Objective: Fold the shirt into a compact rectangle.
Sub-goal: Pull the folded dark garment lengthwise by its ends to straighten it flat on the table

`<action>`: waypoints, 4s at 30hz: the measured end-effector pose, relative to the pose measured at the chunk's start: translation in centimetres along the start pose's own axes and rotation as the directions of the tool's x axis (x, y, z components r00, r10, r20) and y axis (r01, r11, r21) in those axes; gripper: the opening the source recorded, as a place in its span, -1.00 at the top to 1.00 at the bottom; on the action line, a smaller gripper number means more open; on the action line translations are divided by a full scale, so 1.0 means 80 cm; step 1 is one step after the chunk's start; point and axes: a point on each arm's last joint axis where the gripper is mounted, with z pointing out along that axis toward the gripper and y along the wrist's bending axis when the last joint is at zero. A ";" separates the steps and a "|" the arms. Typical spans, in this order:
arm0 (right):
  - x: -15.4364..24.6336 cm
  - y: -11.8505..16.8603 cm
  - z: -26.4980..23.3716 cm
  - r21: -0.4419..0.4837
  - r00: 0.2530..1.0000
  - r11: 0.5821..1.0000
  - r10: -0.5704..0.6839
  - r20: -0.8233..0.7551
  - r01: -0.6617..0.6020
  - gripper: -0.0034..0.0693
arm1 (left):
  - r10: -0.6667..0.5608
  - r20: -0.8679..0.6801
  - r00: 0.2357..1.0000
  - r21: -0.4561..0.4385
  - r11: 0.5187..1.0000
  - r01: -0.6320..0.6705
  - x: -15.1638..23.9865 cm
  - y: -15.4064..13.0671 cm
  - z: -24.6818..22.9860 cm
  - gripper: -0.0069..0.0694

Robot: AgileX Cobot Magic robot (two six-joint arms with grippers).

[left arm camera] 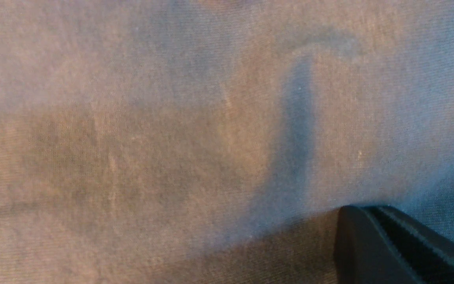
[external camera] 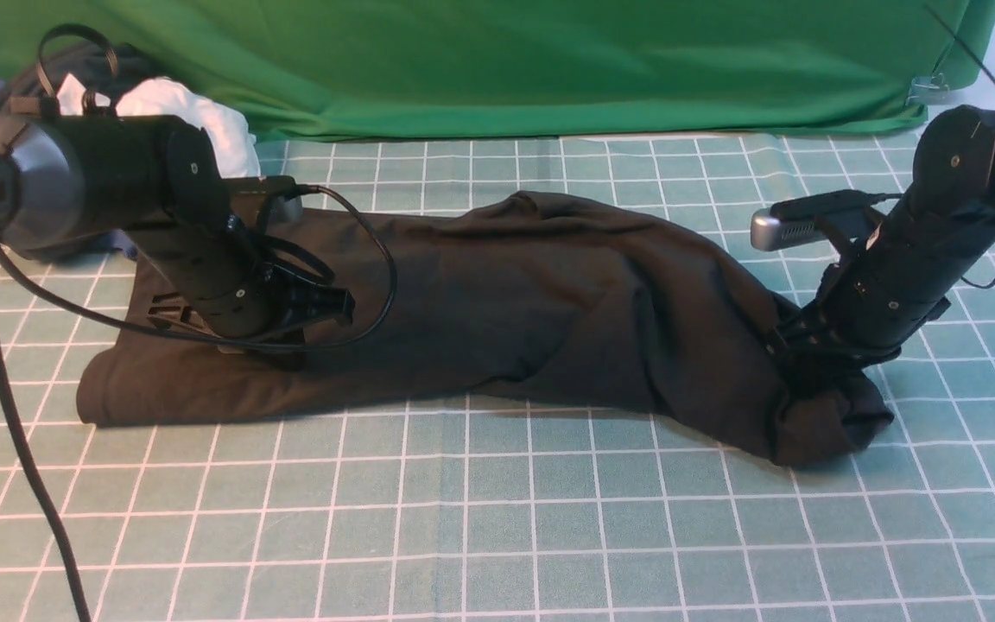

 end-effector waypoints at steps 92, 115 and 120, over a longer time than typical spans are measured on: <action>0.062 -0.031 -0.142 0.141 0.987 0.984 0.125 -0.096 -0.111 -0.26 | -0.095 -0.203 0.974 -0.110 0.991 0.074 0.041 0.112 -0.065 0.63; 0.046 -0.054 -0.010 -0.002 0.979 0.996 0.087 -0.182 -0.089 0.57 | -0.080 -0.134 0.988 -0.142 0.988 0.060 0.039 0.121 -0.083 0.63; 0.065 -0.062 -0.042 -0.009 0.956 0.995 0.091 -0.278 -0.098 0.79 | -0.097 -0.153 0.983 -0.149 0.986 0.074 0.043 0.121 -0.082 0.63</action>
